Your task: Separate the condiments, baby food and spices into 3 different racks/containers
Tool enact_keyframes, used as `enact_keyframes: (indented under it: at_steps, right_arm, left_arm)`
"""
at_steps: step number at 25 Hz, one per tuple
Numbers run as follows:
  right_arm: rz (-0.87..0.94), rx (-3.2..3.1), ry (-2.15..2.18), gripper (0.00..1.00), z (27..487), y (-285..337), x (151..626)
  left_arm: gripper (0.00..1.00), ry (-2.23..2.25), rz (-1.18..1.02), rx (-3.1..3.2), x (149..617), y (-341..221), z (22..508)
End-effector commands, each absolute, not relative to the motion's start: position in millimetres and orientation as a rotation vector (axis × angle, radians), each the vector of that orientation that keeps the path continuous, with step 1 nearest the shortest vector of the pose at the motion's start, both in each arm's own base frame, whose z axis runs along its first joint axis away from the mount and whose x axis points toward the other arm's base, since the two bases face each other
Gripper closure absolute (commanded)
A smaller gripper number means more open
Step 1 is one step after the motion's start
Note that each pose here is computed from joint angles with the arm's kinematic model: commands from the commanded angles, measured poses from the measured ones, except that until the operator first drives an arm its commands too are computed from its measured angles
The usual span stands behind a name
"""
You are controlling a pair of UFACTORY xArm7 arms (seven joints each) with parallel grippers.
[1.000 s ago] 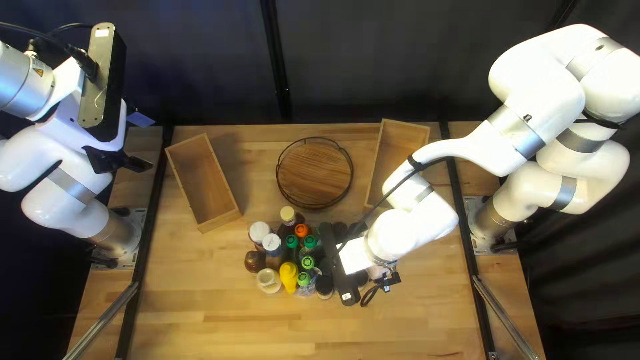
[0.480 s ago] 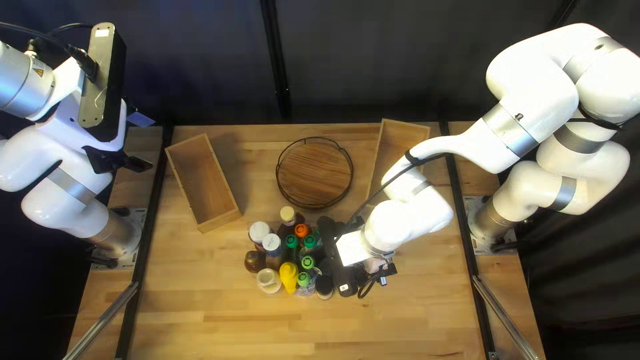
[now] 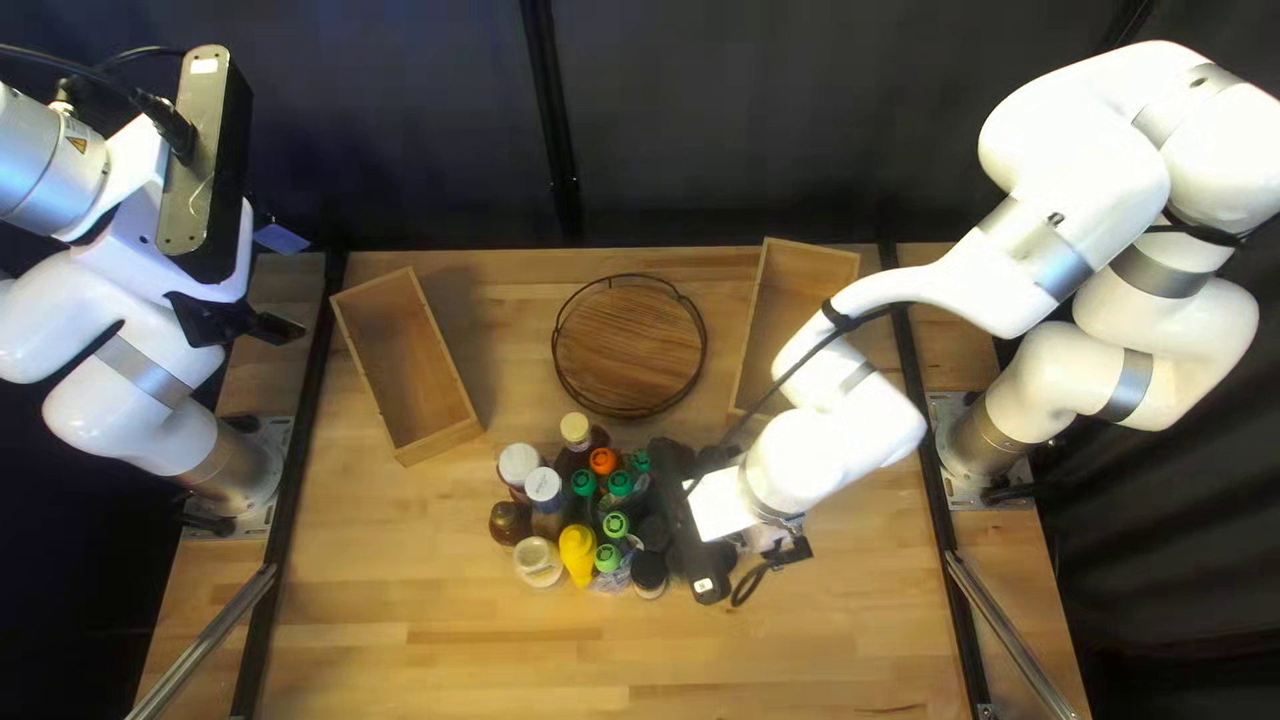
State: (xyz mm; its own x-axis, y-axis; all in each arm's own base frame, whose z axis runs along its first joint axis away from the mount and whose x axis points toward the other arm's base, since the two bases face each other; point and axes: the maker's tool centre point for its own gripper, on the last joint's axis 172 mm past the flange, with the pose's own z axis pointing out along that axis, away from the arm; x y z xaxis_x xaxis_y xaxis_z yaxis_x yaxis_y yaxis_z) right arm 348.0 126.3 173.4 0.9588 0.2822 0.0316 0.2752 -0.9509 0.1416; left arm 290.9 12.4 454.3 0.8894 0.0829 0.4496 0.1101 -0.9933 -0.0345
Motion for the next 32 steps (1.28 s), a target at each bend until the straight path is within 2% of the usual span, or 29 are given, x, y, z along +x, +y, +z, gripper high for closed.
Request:
enact_keyframes:
  at_steps: [1,6,11,17,25,28,32]
  right_arm:
    - [0.112,2.981,0.39,1.0,222.4,103.7,349.3]
    - [0.14,2.978,0.387,1.0,264.1,68.3,364.9]
    - [0.177,2.98,0.372,1.0,284.2,17.9,398.7]
    - [0.178,3.023,0.328,1.0,278.2,-51.2,436.7]
    - [0.138,3.055,0.17,1.0,259.7,-109.1,469.2]
    - [0.126,3.052,0.092,1.0,254.6,-120.2,466.6]
    - [0.122,3.033,-0.002,1.0,263.2,-123.5,434.2]
  left_arm:
    - [0.0,-0.153,-0.709,-2.996,290.9,12.4,454.3]
    - [0.0,-0.153,-0.709,-2.996,290.9,12.4,454.3]
    - [0.0,-0.153,-0.709,-2.996,290.9,12.4,454.3]
    - [0.0,-0.153,-0.709,-2.996,290.9,12.4,454.3]
    - [0.0,-0.153,-0.709,-2.996,290.9,12.4,454.3]
    - [0.0,-0.153,-0.709,-2.996,290.9,12.4,454.3]
    - [0.0,-0.153,-0.709,-2.996,290.9,12.4,454.3]
